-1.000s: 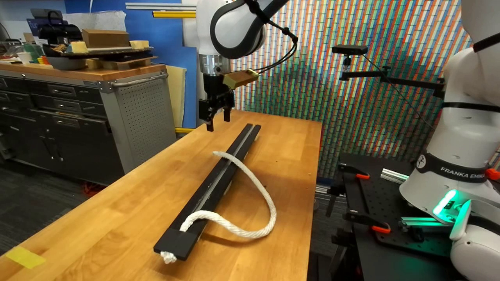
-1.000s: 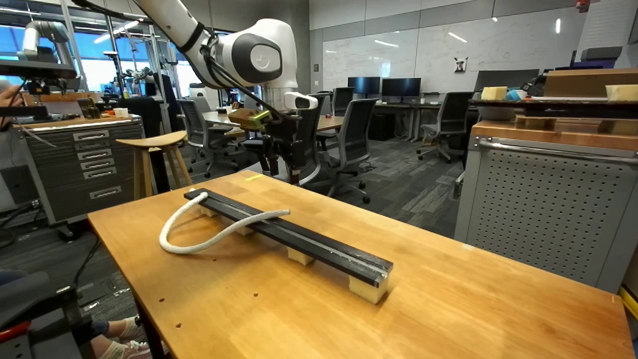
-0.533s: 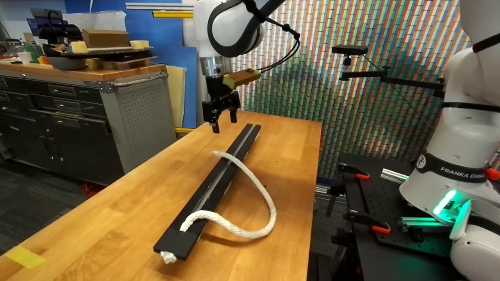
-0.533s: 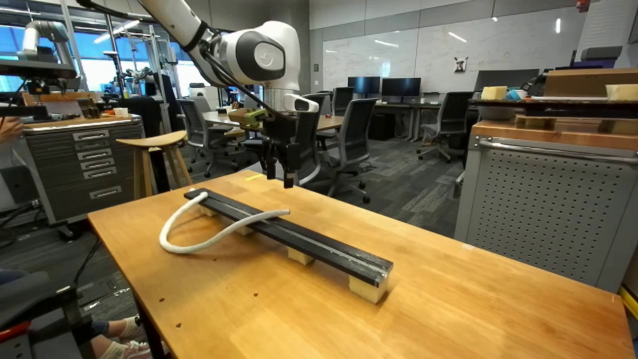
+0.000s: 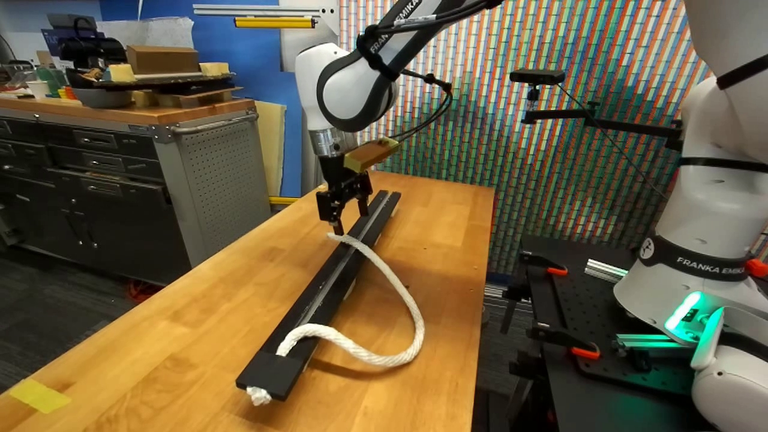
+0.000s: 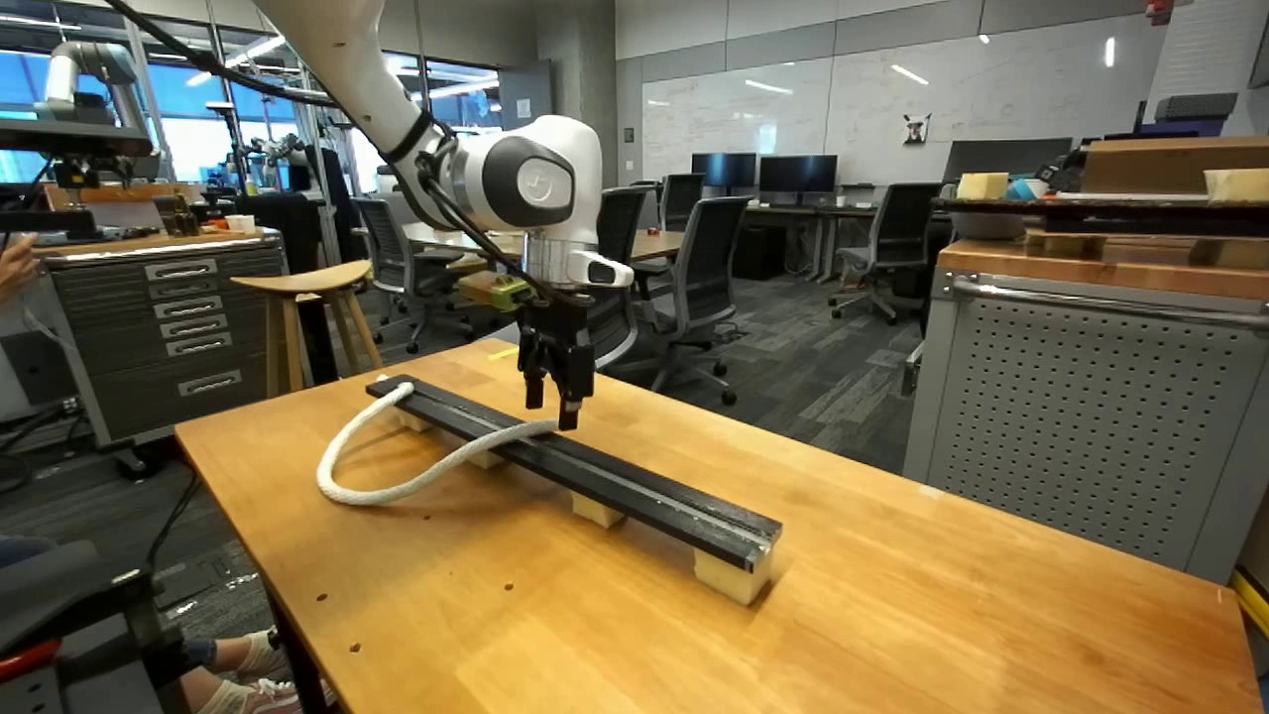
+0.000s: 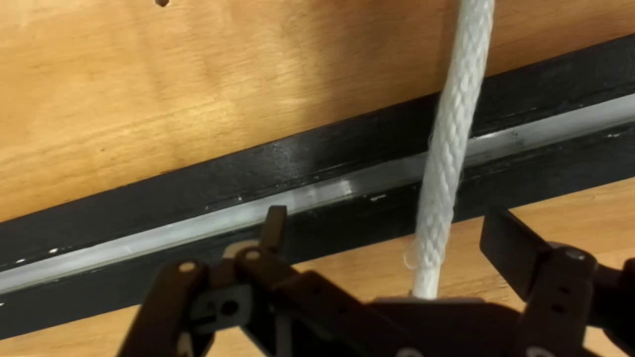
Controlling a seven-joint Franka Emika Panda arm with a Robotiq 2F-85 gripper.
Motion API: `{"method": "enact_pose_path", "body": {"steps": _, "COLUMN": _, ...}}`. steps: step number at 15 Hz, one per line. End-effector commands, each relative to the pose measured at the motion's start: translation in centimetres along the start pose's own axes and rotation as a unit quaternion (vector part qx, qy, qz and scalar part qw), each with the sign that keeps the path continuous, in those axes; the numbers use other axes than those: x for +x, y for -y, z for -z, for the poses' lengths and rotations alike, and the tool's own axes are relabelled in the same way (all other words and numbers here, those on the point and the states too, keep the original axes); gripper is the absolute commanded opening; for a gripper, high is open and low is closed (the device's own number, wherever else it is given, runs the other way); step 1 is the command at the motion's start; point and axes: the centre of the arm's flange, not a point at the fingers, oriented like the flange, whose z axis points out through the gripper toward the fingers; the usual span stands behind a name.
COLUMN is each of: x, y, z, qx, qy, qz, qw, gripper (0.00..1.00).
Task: Align the rope with the center of the black object
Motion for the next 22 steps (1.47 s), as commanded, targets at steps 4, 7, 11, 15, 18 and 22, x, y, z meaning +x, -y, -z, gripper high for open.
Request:
{"method": "enact_pose_path", "body": {"steps": 4, "x": 1.2, "y": 1.6, "z": -0.8, "qx": 0.011, "qy": -0.003, "qz": 0.019, "qw": 0.9997, "gripper": 1.0}}
{"method": "enact_pose_path", "body": {"steps": 7, "x": 1.1, "y": 2.6, "z": -0.8, "qx": 0.019, "qy": -0.002, "qz": 0.025, "qw": 0.9995, "gripper": 0.79}}
{"method": "enact_pose_path", "body": {"steps": 11, "x": 1.1, "y": 3.6, "z": -0.5, "qx": 0.026, "qy": -0.004, "qz": 0.028, "qw": 0.9993, "gripper": 0.52}}
{"method": "enact_pose_path", "body": {"steps": 15, "x": 1.4, "y": 4.2, "z": -0.8, "qx": 0.026, "qy": -0.004, "qz": 0.028, "qw": 0.9993, "gripper": 0.2}}
{"method": "enact_pose_path", "body": {"steps": 18, "x": 1.7, "y": 4.2, "z": -1.1, "qx": 0.023, "qy": -0.003, "qz": 0.026, "qw": 0.9994, "gripper": 0.02}}
{"method": "enact_pose_path", "body": {"steps": 22, "x": 1.9, "y": 3.2, "z": -1.0, "qx": 0.024, "qy": -0.009, "qz": 0.011, "qw": 0.9996, "gripper": 0.03}}
